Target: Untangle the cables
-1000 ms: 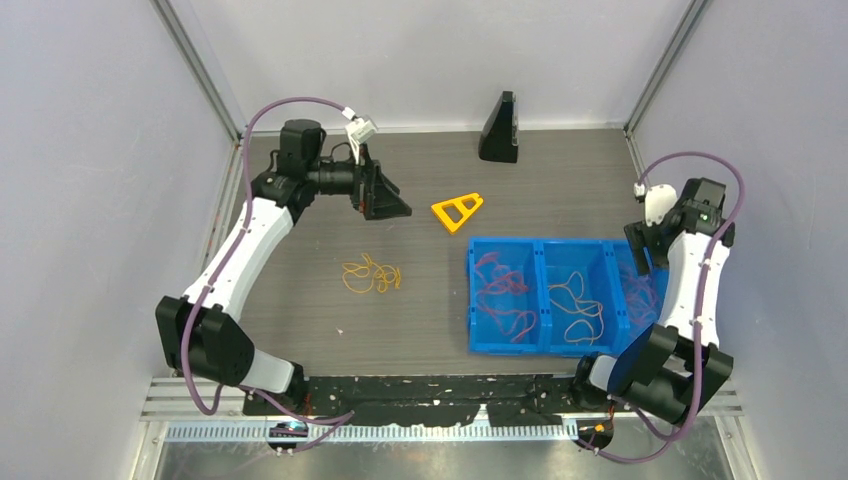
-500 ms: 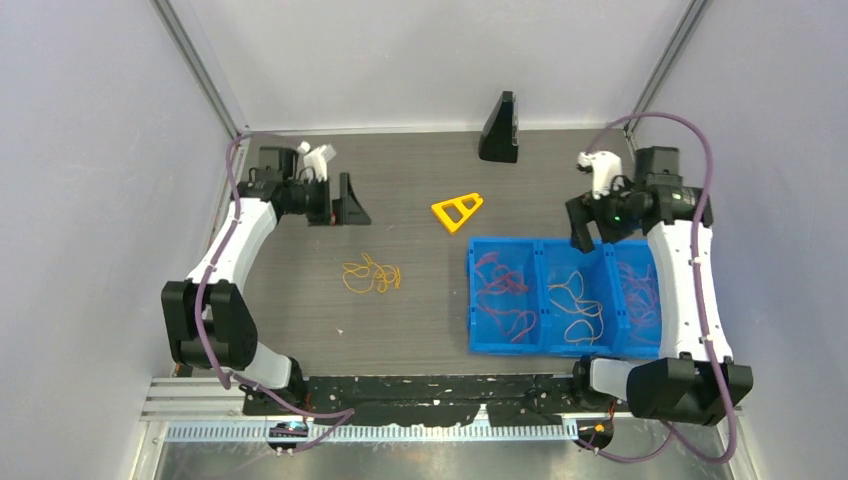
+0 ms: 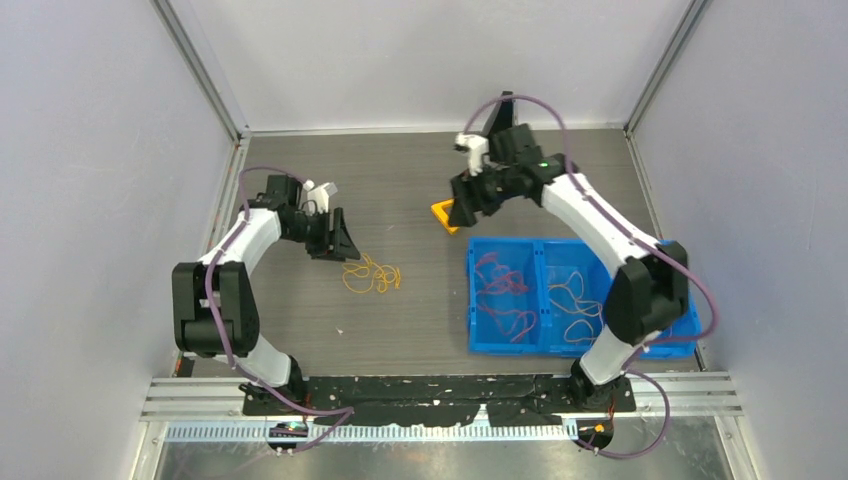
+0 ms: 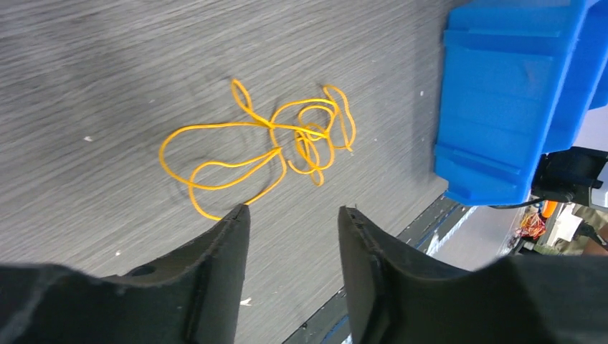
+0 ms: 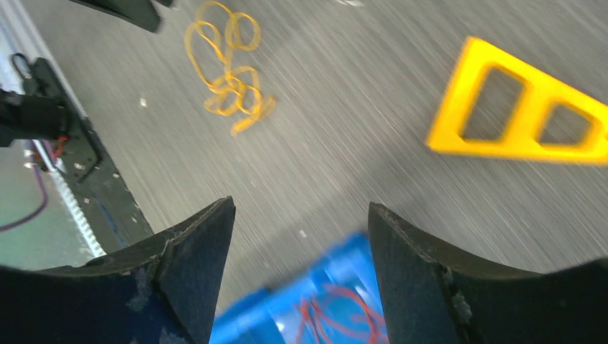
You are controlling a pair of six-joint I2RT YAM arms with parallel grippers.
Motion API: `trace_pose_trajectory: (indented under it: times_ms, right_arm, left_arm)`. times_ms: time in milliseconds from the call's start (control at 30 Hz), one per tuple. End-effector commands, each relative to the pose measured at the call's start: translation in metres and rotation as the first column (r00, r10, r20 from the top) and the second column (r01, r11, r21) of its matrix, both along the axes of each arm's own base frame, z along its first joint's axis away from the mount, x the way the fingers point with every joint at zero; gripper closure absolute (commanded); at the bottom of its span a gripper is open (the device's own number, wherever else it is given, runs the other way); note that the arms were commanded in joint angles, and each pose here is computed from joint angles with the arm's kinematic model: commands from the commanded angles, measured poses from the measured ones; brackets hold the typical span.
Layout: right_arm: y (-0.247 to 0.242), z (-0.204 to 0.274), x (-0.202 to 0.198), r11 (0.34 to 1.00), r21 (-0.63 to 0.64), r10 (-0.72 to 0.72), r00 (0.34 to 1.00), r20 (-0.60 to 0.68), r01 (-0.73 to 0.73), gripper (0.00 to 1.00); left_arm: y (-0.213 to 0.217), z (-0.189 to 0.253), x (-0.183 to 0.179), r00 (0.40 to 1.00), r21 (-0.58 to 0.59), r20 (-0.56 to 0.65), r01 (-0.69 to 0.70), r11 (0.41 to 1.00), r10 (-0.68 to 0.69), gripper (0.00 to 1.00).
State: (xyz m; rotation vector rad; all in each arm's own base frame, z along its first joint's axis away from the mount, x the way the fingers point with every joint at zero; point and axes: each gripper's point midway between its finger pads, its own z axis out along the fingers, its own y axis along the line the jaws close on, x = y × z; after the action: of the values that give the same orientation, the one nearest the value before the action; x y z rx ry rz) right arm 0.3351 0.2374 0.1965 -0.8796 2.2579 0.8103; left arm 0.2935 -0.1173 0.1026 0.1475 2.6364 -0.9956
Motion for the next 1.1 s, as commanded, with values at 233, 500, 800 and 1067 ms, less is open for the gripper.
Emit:
trace_pose_trajectory:
  times_ms: [233, 500, 800, 1067]
  right_arm:
    - [0.139, -0.057, -0.017, 0.992, 0.040, 0.127, 0.987, -0.103, -0.123, 0.37]
    - [0.154, -0.114, -0.016, 0.991, -0.081, 0.098, 0.985, -0.140, -0.110, 0.37]
    - [0.168, -0.162, -0.033, 0.980, -0.147, 0.100, 0.975, -0.198, -0.130, 0.44]
    - [0.164, -0.181, -0.050, 0.976, -0.161, 0.106, 0.963, -0.247, -0.149, 0.55]
  left_arm:
    - [0.015, -0.019, 0.006, 0.999, 0.000, 0.000, 0.040, 0.999, -0.040, 0.54]
    - [0.023, -0.028, 0.015, 0.993, 0.060, 0.088, 0.076, 0.995, -0.081, 0.45]
    - [0.016, -0.039, 0.006, 1.000, -0.004, 0.017, 0.025, 1.000, -0.025, 0.36]
    - [0.006, -0.066, 0.001, 0.987, -0.077, -0.144, -0.076, 0.994, 0.064, 0.40]
